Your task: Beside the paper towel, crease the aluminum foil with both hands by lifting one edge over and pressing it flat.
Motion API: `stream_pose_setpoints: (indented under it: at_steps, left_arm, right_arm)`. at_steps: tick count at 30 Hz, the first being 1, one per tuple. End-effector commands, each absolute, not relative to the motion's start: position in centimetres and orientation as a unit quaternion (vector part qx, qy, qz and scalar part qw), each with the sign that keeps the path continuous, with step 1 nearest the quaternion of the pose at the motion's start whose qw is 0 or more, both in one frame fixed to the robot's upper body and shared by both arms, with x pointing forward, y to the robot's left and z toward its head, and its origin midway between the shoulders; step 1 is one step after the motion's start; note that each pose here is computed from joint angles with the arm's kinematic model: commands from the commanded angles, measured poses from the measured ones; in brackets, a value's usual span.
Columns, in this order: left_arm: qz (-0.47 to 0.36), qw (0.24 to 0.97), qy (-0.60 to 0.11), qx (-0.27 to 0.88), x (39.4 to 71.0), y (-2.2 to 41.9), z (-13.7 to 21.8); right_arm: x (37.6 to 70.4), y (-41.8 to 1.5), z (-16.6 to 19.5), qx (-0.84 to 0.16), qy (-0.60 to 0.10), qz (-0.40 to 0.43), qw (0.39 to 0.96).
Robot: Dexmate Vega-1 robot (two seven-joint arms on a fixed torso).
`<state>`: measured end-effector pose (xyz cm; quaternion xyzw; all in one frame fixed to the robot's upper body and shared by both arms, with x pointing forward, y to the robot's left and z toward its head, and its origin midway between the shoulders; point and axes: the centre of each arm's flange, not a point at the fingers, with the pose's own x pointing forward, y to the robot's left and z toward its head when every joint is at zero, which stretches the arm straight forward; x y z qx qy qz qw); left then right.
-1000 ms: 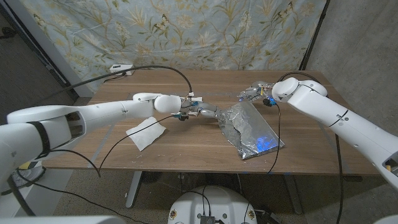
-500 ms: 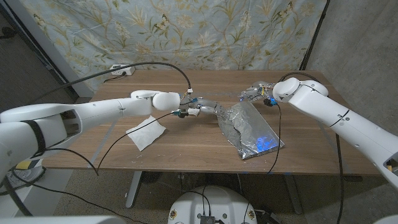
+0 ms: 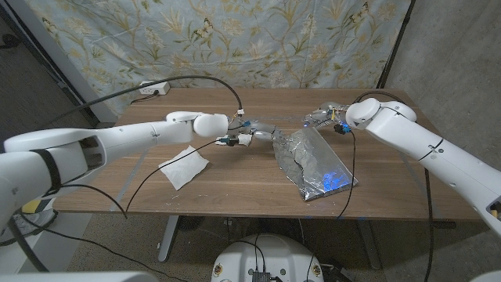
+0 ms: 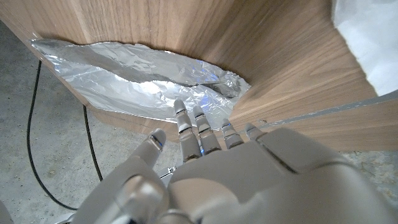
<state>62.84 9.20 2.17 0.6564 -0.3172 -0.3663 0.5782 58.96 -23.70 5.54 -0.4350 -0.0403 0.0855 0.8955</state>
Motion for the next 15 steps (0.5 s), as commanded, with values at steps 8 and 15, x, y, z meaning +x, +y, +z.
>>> stream_pose_setpoints:
  at_steps: [8,15]
  left_arm:
    - [-0.37,0.567,-0.324,0.661,63.26,8.05,2.45]
    - [-0.371,0.566,-0.318,0.665,63.66,8.11,2.07]
  right_arm:
    - [58.58,-24.74,5.38,-0.427,-0.04,0.077,0.9]
    - [58.6,-24.93,5.32,-0.428,-0.04,0.076,0.9]
